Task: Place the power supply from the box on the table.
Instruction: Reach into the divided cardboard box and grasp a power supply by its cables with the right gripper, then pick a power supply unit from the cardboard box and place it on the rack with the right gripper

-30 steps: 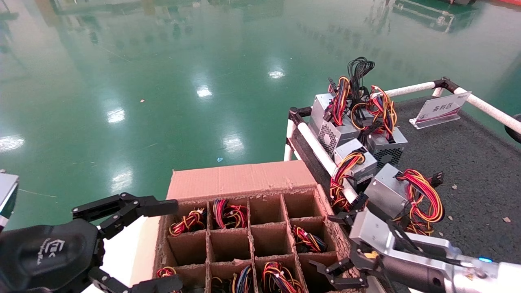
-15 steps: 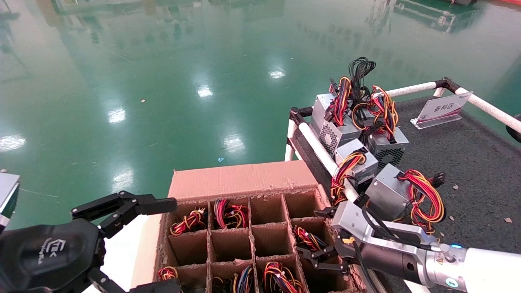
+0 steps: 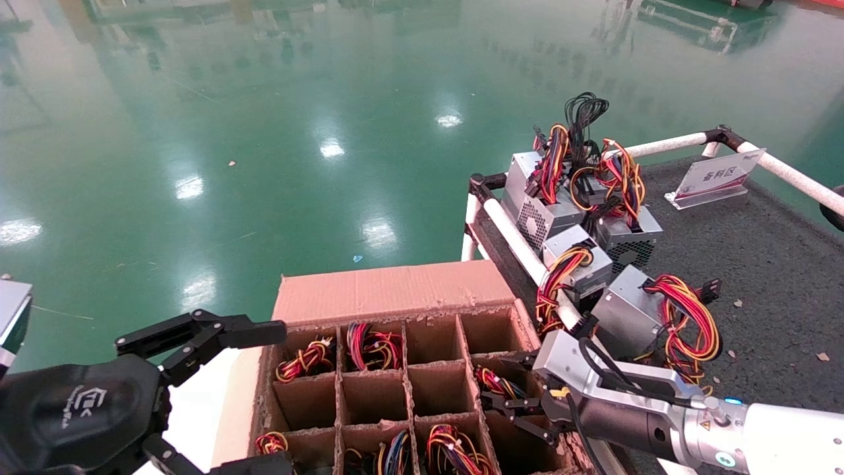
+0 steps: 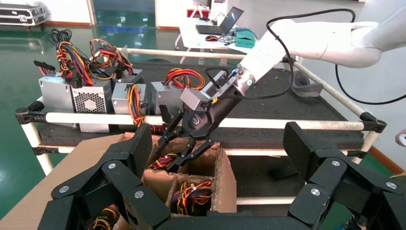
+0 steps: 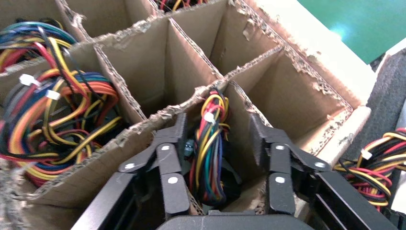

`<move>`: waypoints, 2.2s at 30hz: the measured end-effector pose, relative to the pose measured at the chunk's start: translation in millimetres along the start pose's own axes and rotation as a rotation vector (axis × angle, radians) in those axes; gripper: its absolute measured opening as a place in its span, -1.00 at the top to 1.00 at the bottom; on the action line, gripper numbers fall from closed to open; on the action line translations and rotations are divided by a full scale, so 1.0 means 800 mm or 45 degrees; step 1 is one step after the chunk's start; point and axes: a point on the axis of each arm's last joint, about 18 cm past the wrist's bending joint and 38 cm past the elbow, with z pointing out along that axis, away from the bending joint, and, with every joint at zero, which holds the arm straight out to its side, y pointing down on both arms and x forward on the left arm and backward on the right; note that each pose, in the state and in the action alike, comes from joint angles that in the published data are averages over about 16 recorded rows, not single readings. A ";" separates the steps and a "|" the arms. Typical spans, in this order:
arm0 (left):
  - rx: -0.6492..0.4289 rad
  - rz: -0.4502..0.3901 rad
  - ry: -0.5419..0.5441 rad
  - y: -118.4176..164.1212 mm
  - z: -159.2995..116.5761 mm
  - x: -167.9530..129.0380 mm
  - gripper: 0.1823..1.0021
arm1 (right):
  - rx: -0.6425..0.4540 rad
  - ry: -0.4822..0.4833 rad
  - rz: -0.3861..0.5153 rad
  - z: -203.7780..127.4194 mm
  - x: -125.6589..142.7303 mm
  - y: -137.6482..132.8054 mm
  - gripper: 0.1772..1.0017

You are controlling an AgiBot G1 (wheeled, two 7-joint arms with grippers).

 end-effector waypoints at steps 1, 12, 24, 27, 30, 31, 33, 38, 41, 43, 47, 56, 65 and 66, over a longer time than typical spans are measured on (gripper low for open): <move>0.000 0.000 0.000 0.000 0.000 0.000 -1.00 | -0.003 0.001 0.001 0.001 0.000 0.000 -0.08; 0.000 0.000 0.000 0.000 0.000 0.000 -1.00 | -0.031 -0.023 0.036 0.001 -0.001 0.004 0.53; 0.000 0.000 0.000 0.000 0.000 0.000 -1.00 | -0.001 -0.062 0.128 -0.018 0.012 -0.019 0.85; 0.000 0.000 0.000 0.000 0.000 0.000 -1.00 | 0.039 -0.063 0.166 -0.030 0.022 -0.036 0.87; 0.000 0.000 0.000 0.000 0.000 0.000 -1.00 | 0.094 -0.062 0.208 -0.046 0.036 -0.059 0.88; 0.000 0.000 0.000 0.000 0.000 0.000 -1.00 | 0.115 -0.060 0.222 -0.052 0.042 -0.067 0.88; 0.000 0.000 0.000 0.000 0.000 0.000 -1.00 | 0.160 -0.056 0.251 -0.066 0.053 -0.085 0.88; 0.000 0.000 0.000 0.000 0.000 0.000 -1.00 | 0.292 -0.042 0.327 -0.108 0.088 -0.137 0.89; 0.000 0.000 0.000 0.000 0.000 0.000 -1.00 | 0.381 -0.024 0.369 -0.137 0.112 -0.170 0.89; 0.000 0.000 0.000 0.000 0.000 0.000 -1.00 | 0.441 -0.003 0.395 -0.156 0.130 -0.190 0.89; 0.000 0.000 0.000 0.000 0.000 0.000 -1.00 | 0.557 0.058 0.441 -0.192 0.168 -0.226 0.89; 0.000 0.000 0.000 0.000 0.000 0.000 -1.00 | 0.728 0.257 0.506 -0.251 0.250 -0.263 0.89; 0.000 0.000 0.000 0.000 0.000 0.000 -1.00 | 0.738 0.479 0.546 -0.272 0.308 -0.236 0.89; 0.000 0.000 0.000 0.000 0.000 0.000 -1.00 | 0.734 0.504 0.552 -0.274 0.313 -0.230 0.89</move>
